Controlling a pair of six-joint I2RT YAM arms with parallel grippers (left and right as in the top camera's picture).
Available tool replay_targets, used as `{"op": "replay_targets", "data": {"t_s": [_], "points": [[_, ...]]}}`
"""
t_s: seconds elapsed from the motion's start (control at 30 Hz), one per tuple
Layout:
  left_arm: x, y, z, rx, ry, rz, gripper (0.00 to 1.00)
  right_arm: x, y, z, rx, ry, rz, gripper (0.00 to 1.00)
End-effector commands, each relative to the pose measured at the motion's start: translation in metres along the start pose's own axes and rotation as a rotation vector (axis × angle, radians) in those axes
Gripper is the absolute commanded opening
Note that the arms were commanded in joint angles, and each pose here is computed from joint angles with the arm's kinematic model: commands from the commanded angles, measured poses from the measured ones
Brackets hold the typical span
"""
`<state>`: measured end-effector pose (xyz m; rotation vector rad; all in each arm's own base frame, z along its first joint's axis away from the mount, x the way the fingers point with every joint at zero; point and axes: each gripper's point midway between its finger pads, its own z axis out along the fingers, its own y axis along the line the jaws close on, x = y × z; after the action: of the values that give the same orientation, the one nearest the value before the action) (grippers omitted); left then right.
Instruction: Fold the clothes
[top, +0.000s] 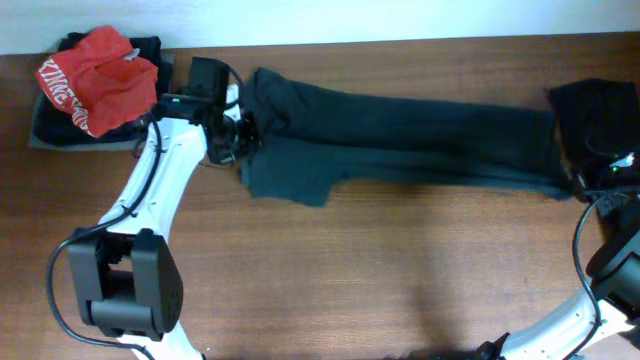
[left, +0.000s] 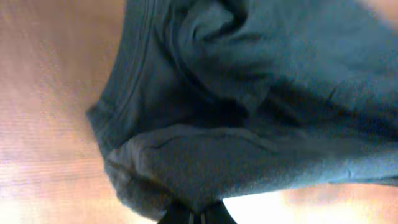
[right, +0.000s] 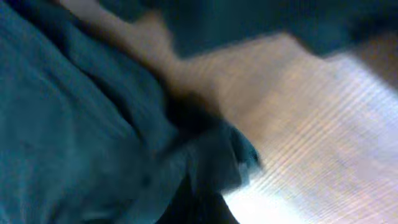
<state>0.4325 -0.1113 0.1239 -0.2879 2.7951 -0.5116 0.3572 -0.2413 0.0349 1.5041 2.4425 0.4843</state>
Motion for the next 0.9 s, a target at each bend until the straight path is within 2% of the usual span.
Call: {"op": "replay_targets", "data": {"t_s": [0.0, 0.47, 0.73, 0.87], "points": [[-0.023, 0.004, -0.003, -0.004, -0.078, 0.019, 0.01, -0.004, 0.038, -0.010, -0.087, -0.042, -0.046, 0.04], [-0.072, -0.019, -0.002, 0.076, -0.276, 0.082, 0.02, 0.005, 0.128, 0.008, -0.203, -0.135, -0.158, 0.04], [-0.081, -0.008, 0.039, 0.067, -0.267, 0.078, 0.03, 0.001, 0.127, 0.011, -0.147, -0.184, -0.154, 0.04], [-0.095, 0.008, 0.048, -0.013, -0.325, 0.067, 0.03, -0.007, 0.118, 0.010, -0.096, -0.224, -0.146, 0.04]]}}
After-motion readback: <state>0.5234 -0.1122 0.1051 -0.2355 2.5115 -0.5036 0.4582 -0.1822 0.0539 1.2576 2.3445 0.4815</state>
